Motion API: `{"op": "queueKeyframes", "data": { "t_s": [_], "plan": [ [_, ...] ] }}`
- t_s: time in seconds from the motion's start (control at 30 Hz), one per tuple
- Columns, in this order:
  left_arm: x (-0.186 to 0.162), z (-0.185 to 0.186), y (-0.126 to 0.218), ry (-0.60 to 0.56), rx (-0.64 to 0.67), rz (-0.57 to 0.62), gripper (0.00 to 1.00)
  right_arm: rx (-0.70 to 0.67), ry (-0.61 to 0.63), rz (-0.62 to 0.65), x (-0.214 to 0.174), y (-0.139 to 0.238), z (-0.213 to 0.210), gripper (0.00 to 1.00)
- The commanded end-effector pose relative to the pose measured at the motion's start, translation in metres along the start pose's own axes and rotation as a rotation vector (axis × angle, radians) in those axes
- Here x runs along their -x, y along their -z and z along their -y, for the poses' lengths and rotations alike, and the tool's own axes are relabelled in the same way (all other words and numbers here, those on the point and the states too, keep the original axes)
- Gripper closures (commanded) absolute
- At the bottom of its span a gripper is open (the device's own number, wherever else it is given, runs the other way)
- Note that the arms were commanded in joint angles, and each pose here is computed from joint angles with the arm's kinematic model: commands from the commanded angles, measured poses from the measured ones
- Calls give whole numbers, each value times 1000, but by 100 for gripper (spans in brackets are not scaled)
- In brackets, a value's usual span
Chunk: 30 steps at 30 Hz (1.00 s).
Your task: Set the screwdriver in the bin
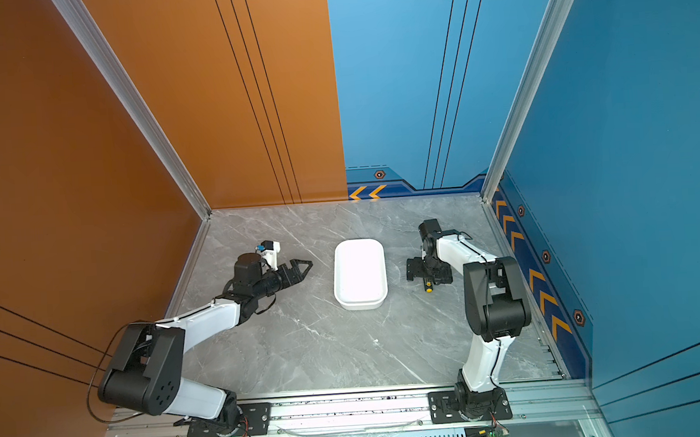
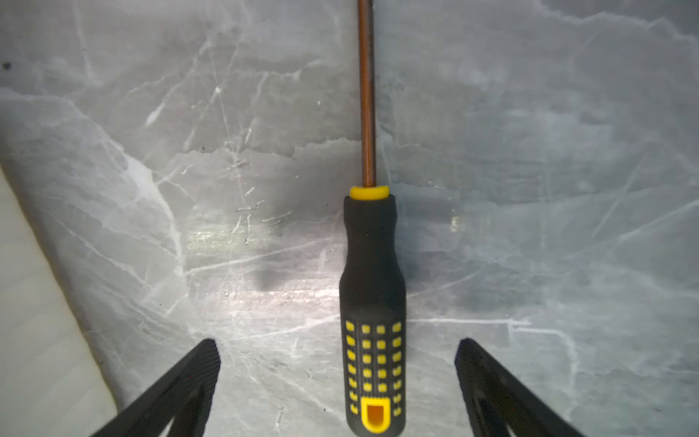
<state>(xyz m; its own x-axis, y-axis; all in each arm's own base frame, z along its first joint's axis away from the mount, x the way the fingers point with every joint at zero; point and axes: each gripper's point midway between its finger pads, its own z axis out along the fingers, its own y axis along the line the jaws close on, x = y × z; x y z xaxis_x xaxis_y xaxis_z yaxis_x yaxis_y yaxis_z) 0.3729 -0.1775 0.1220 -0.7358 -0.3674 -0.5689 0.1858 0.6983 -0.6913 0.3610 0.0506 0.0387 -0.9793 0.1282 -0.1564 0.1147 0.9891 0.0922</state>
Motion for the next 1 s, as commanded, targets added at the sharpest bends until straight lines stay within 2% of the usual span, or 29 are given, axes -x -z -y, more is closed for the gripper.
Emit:
{"op": "queueKeyframes", "data": {
  "t_s": [0.0, 0.17, 0.37, 0.63, 0.97],
  "plan": [
    [-30, 1, -4, 35, 4, -127, 2, -35, -3, -17, 0, 0, 4, 3],
    [-42, 3, -6, 11, 45, -199, 2, -34, 3, -28, 3, -6, 3, 5],
    [-42, 7, -4, 8, 40, -207, 2, -27, -3, -45, 2, -12, 1, 18],
    [-49, 6, -8, 18, 34, -234, 2, -36, 12, -57, -4, -14, 0, 26],
    [-50, 9, -14, 27, 26, -251, 2, -57, 31, -95, -11, -25, 1, 44]
  ]
}}
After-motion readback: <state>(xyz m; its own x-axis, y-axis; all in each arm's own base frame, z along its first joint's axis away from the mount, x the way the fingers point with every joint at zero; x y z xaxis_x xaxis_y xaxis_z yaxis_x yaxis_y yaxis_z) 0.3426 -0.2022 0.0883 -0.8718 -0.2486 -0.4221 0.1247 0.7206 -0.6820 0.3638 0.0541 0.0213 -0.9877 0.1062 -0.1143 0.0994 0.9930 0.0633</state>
